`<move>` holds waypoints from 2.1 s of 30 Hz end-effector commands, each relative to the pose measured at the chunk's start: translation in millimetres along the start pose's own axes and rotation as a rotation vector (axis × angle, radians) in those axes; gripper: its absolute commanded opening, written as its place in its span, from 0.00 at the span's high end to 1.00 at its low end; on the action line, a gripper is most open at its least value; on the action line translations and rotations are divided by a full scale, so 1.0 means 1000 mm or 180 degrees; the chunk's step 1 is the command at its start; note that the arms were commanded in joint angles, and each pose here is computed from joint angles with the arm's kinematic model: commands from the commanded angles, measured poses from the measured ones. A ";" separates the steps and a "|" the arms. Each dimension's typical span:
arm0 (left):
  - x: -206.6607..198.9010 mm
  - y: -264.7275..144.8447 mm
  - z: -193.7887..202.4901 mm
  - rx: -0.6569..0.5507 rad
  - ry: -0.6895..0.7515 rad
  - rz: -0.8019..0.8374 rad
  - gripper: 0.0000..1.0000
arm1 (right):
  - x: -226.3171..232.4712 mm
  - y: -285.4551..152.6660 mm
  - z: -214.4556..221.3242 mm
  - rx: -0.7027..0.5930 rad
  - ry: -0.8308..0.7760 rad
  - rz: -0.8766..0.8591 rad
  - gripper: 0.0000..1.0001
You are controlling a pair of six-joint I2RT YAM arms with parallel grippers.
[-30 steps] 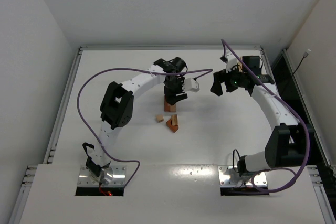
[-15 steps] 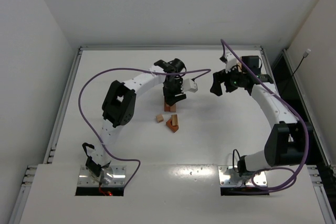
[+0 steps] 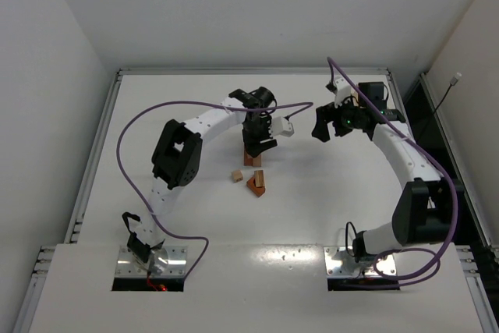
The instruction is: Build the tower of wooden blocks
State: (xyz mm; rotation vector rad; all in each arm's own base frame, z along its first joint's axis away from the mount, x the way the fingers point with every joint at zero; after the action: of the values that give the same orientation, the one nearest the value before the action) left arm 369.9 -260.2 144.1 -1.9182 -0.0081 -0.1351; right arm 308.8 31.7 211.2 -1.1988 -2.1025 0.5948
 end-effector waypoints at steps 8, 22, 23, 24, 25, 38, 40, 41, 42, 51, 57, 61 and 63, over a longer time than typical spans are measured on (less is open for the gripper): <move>0.004 0.010 0.001 -0.0072 -0.0022 0.0060 0.91 | 0.003 -0.002 -0.017 -0.0170 -0.0088 -0.0115 0.15; 0.005 0.012 0.000 -0.0072 -0.0051 0.0061 0.69 | 0.004 -0.002 -0.017 -0.0172 -0.0088 -0.0145 0.15; 0.005 0.012 0.000 -0.0072 -0.0051 0.0061 0.69 | 0.004 -0.002 -0.017 -0.0172 -0.0088 -0.0145 0.15; 0.005 0.012 0.000 -0.0072 -0.0051 0.0061 0.67 | 0.004 -0.002 -0.017 -0.0172 -0.0088 -0.0145 0.15; 0.005 0.012 0.000 -0.0072 -0.0051 0.0061 0.65 | 0.001 -0.003 -0.017 -0.0181 -0.0070 -0.0124 0.15; 0.003 0.012 -0.001 -0.0129 -0.0030 0.0132 0.43 | -0.001 -0.001 -0.016 -0.0156 -0.0085 -0.0125 0.15; 0.002 0.012 0.000 -0.0114 -0.0038 0.0156 0.39 | -0.001 -0.001 -0.016 -0.0156 -0.0085 -0.0125 0.15; 0.002 0.012 0.000 -0.0115 -0.0009 0.0156 0.39 | -0.001 -0.001 -0.016 -0.0156 -0.0085 -0.0125 0.15; 0.002 0.008 -0.001 -0.0130 -0.0001 0.0132 0.37 | 0.000 -0.001 -0.016 -0.0157 -0.0086 -0.0154 0.15; 0.003 0.004 0.001 -0.0161 -0.0028 0.0143 0.29 | 0.000 -0.001 -0.015 -0.0132 -0.0071 -0.0156 0.15; 0.004 -0.006 -0.001 -0.0175 -0.0008 0.0068 0.28 | 0.000 -0.001 -0.015 -0.0132 -0.0071 -0.0156 0.15; 0.008 -0.031 -0.006 -0.0234 0.0012 -0.0111 0.28 | 0.000 -0.001 -0.015 -0.0132 -0.0071 -0.0156 0.15; 0.013 -0.046 -0.012 -0.0289 0.0052 -0.0260 0.27 | 0.000 -0.001 -0.015 -0.0132 -0.0071 -0.0156 0.15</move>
State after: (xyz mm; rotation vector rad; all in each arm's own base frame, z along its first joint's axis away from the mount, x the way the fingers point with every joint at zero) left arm 369.3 -260.3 134.8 -1.9240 0.0245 -0.0903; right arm 309.3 31.1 206.4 -1.1711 -2.0887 0.5934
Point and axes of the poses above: each gripper's point midway between its finger pads, its own y axis out along the fingers, its own x axis along the line the jaws close on, z = x × y, the point moved 10 cm from there along -y, back along the fingers, and after that the axes turned 13 degrees about y, right-handed, at the moved point
